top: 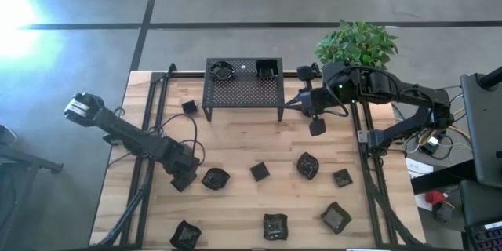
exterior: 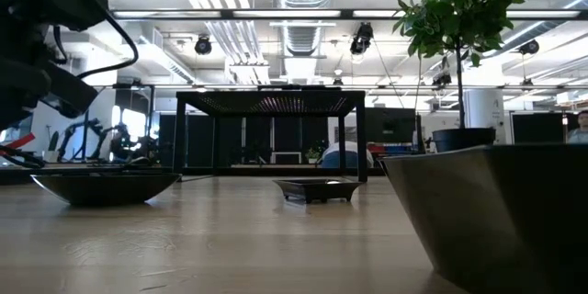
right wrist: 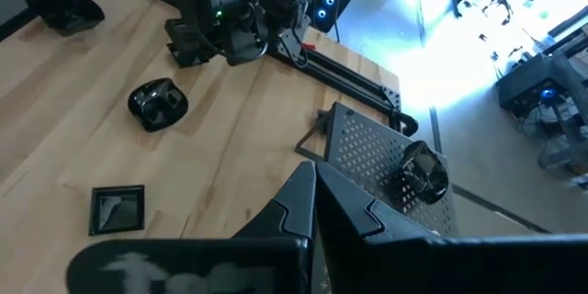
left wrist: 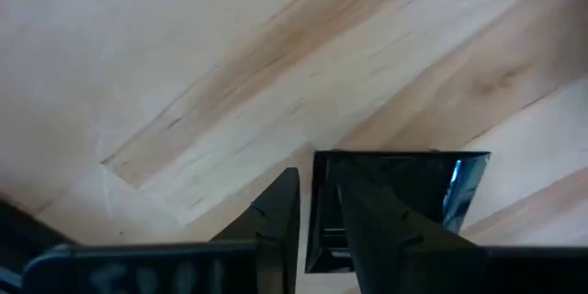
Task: Pick & Place Mini shaped plates
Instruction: Put the square plate on the shelf
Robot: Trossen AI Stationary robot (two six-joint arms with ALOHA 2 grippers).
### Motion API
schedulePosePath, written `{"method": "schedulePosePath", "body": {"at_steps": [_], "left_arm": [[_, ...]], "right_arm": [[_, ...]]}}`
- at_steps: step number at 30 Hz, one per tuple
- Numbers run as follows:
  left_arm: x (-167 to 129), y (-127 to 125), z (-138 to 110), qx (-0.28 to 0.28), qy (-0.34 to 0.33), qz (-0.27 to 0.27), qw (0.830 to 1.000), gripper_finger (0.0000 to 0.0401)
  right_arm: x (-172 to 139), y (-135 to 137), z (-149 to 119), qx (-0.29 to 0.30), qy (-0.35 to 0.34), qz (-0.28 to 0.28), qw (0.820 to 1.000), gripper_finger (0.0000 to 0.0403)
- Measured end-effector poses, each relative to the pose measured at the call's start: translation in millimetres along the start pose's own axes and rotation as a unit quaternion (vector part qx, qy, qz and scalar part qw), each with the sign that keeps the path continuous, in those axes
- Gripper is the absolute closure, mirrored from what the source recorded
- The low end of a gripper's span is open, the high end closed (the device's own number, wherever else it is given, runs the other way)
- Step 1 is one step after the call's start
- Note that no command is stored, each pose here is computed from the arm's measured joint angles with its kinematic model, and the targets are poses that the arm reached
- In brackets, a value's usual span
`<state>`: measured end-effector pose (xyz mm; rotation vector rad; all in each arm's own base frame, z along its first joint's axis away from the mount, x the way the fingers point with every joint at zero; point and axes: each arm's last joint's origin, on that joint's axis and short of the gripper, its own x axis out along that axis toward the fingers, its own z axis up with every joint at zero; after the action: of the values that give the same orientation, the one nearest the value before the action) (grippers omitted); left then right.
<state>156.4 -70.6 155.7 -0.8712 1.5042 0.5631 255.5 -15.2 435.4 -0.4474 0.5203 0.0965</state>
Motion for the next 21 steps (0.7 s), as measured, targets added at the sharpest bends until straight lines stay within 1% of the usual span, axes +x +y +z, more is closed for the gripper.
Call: {"method": "schedulePosePath", "body": {"at_steps": [3, 8, 13, 16, 19, 21], "left_arm": [[4.4, 2.8, 0.1, 0.000, 0.000, 0.000, 1.000, 0.0325], [9.4, 1.7, 1.2, 0.003, -0.004, -0.022, 1.000, 0.0325], [10.7, 2.4, 0.9, 0.004, 0.003, -0.025, 1.000, 0.0330], [11.1, 2.6, 0.7, 0.004, 0.006, -0.026, 1.000, 0.0350], [11.1, 2.1, 0.5, 0.005, 0.011, -0.030, 0.999, 0.0383], [11.0, 1.9, 0.5, 0.004, 0.011, -0.032, 0.999, 0.0394]], "right_arm": [[0.0, 0.0, 0.0, 0.000, 0.000, 0.000, 1.000, 0.0394], [0.0, 0.0, 0.0, 0.000, 0.000, 0.000, 1.000, 0.0394], [0.0, 0.0, 0.0, -0.003, 0.000, 0.000, 1.000, 0.0394], [0.0, 0.0, 0.0, -0.004, 0.000, 0.000, 1.000, 0.0394], [0.0, 0.0, 0.0, -0.004, 0.000, 0.000, 1.000, 0.0394], [-0.2, 0.0, 0.0, -0.004, 0.000, 0.000, 1.000, 0.0394]]}}
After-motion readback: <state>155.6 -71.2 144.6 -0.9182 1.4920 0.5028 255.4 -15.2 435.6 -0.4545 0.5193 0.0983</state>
